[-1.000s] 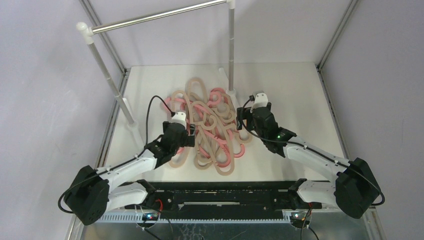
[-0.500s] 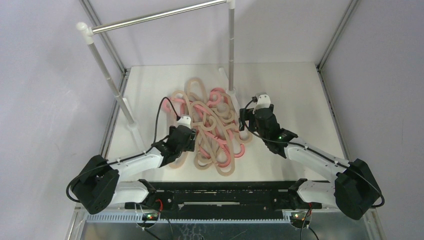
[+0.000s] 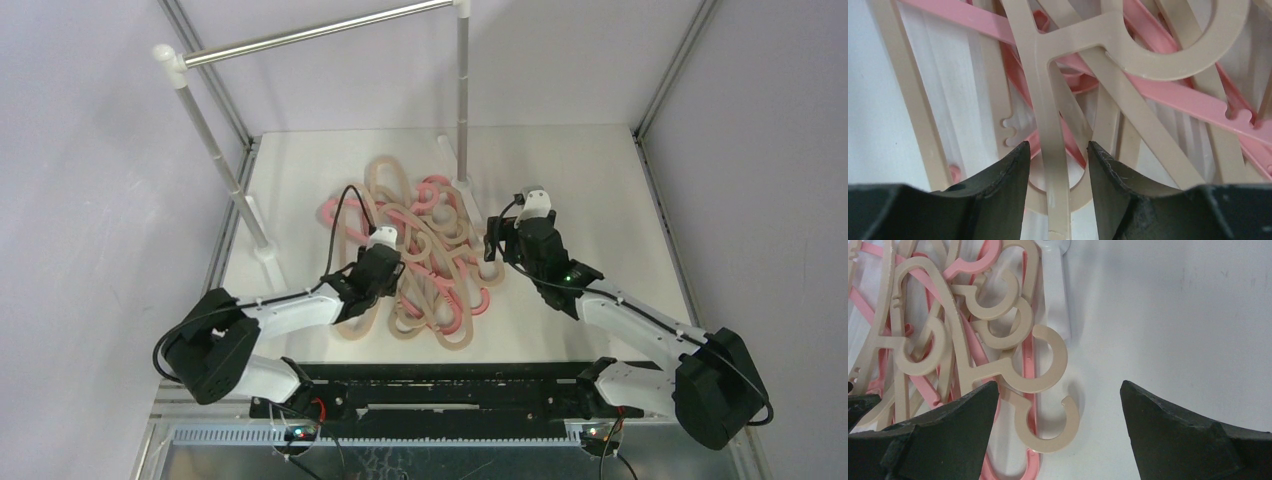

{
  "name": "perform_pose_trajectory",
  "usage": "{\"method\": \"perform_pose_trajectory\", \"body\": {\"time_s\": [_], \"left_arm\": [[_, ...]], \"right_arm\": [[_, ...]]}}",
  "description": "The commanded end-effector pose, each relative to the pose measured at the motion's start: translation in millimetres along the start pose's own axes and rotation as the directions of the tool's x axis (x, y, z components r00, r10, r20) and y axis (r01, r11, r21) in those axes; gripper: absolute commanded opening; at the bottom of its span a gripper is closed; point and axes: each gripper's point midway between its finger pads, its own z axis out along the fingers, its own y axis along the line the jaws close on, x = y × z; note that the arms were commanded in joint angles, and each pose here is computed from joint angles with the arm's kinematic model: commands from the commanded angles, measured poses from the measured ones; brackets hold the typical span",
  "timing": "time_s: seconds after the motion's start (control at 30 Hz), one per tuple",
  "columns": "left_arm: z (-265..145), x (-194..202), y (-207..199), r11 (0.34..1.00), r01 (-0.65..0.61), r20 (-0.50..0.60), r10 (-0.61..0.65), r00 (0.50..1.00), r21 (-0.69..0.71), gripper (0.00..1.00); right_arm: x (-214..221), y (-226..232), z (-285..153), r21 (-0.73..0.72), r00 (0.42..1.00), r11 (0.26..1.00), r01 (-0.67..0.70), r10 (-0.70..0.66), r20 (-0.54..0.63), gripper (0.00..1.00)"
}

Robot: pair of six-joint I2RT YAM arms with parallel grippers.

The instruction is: Organize the hangers

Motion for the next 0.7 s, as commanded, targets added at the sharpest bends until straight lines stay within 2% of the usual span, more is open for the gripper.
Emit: {"method": "perform_pose_trajectory", "body": {"time_s": [0.0,0.07,0.17,0.43,0.53,0.67], "left_arm": [[7.2,-1.9,-3.5,1.000,0.011,-0.002,-0.011,1.000,-0.021,0.50],[9.9,2.3,-3.3,1.000,0.010,-0.013,-0.010,1.000,-0.027,0.49],[12.7,5.5,-3.3,0.999,0.011,-0.019,-0.012,1.000,-0.032,0.40],[15.2,10.5,-1.5,0.999,0.008,-0.035,-0.009,0.999,-0.047,0.01],[5.2,-1.7,-0.4,0.999,0.012,-0.018,-0.013,1.000,-0.042,0.00],[-27.0,-42.7,2.9,0.999,0.036,0.060,-0.035,0.998,-0.017,0.00]], "right_arm": [[-18.3,3.4,-4.5,-0.023,0.997,0.999,-0.049,0.050,0.063,0.99],[-17.8,2.6,-5.1,-0.022,0.997,0.999,-0.050,0.051,0.063,0.99],[-18.2,1.7,-6.3,-0.021,0.996,0.998,-0.054,0.055,0.065,0.99],[-19.4,-3.7,-8.6,-0.013,0.995,0.998,-0.066,0.067,0.075,0.99],[-18.8,-5.7,-8.4,-0.009,0.994,0.997,-0.073,0.074,0.075,0.99],[-18.1,-5.6,-7.3,-0.015,0.994,0.997,-0.078,0.078,0.070,0.99]]}}
